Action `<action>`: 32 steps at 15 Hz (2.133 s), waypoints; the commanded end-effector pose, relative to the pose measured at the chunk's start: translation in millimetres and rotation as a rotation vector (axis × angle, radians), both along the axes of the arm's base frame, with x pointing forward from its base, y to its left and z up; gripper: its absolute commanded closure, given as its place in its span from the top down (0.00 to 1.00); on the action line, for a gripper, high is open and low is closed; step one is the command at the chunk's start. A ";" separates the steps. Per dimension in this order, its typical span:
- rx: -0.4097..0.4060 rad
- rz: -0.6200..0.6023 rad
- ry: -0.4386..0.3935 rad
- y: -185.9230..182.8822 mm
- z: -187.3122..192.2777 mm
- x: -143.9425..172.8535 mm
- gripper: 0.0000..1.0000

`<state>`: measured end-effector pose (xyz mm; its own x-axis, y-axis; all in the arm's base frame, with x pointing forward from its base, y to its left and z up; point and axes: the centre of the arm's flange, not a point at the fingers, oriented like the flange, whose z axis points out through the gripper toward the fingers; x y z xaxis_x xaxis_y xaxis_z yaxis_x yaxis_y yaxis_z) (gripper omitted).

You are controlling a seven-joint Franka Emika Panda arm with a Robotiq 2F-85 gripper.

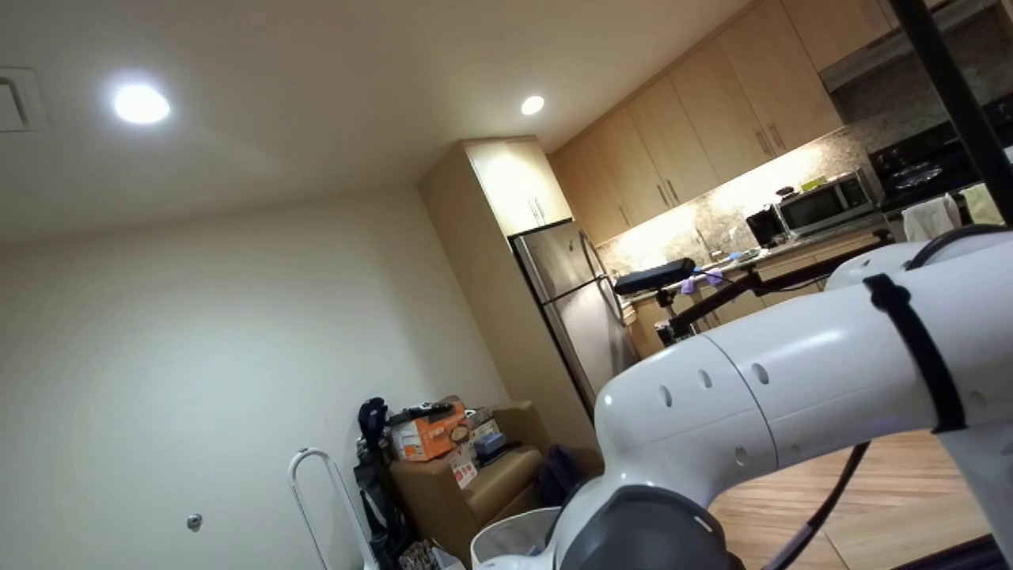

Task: Move the white pair of shorts from the couch to the laundry bag

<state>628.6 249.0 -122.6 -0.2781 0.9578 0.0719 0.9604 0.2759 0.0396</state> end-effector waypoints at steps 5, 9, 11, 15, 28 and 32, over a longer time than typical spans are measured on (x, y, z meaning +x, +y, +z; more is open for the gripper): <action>0.112 0.239 0.035 13.0 -65.6 34.5 1.00; 0.092 0.269 0.034 8.3 -70.3 32.0 0.74; 0.098 0.230 0.062 3.2 -74.1 29.4 0.60; 0.135 0.124 0.116 -10.1 -82.2 24.0 0.34; 0.118 -0.181 0.094 -55.5 25.7 62.7 0.08; 0.102 -0.209 0.017 -65.2 61.8 70.9 0.07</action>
<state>700.2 183.7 -59.7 -0.0715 0.9821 0.1742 0.9970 0.0652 0.0420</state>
